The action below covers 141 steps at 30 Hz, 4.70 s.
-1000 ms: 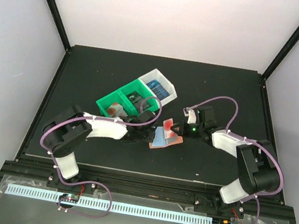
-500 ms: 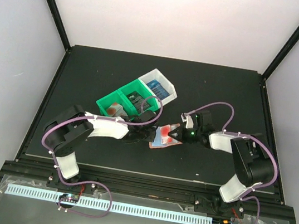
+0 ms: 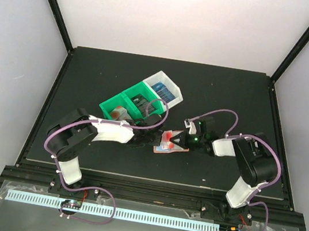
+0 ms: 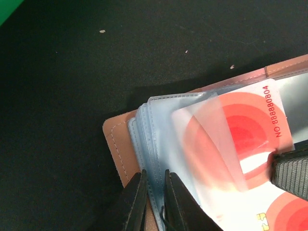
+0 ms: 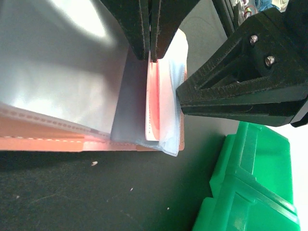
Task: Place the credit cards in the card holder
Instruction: Insert the credit card into the card holder.
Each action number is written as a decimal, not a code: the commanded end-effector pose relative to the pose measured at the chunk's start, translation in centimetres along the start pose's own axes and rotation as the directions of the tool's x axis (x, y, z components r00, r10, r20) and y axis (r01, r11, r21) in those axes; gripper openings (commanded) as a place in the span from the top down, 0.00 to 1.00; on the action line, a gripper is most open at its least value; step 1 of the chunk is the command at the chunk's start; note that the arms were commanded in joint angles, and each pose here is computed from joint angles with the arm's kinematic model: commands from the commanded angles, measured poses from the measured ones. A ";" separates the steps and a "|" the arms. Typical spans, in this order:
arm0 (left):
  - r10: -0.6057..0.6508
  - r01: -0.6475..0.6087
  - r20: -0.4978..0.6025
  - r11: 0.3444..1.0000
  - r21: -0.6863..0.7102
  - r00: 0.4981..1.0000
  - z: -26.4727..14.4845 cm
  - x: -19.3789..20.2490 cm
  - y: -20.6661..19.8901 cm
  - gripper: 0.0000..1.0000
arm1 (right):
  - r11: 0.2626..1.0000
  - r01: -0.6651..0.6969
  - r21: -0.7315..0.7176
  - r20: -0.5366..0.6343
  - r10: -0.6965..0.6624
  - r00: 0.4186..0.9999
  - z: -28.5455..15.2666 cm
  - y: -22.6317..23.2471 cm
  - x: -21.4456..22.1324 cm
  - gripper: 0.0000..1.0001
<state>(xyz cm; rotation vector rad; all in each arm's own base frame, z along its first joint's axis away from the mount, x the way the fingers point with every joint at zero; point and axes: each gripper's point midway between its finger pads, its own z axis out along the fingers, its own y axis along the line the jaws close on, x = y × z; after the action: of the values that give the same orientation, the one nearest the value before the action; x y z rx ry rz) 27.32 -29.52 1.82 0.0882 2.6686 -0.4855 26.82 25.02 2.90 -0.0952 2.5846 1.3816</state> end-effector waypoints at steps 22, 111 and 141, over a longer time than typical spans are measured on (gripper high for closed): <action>-0.001 -0.004 -0.128 0.999 -0.044 0.992 1.0 4.7 1.7 0.81 | 0.961 0.035 0.275 0.060 -0.054 0.997 -2.1 -0.5 -0.4 0.68; -0.064 0.071 -0.036 0.971 0.229 0.997 -2.9 1.7 -1.3 0.58 | 0.846 0.144 0.513 -0.137 -0.085 0.987 1.6 -4.3 2.6 0.99; -0.075 0.110 -0.095 0.882 0.458 0.993 -3.1 1.4 -6.0 0.60 | 0.873 0.144 0.465 -0.110 -0.104 0.988 1.6 -2.8 2.0 0.98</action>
<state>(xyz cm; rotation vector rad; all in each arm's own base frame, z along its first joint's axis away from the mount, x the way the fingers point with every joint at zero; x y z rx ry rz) 23.94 -31.34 3.99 0.1001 2.6414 -0.9622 26.64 26.18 1.61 -0.2602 2.7720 0.7688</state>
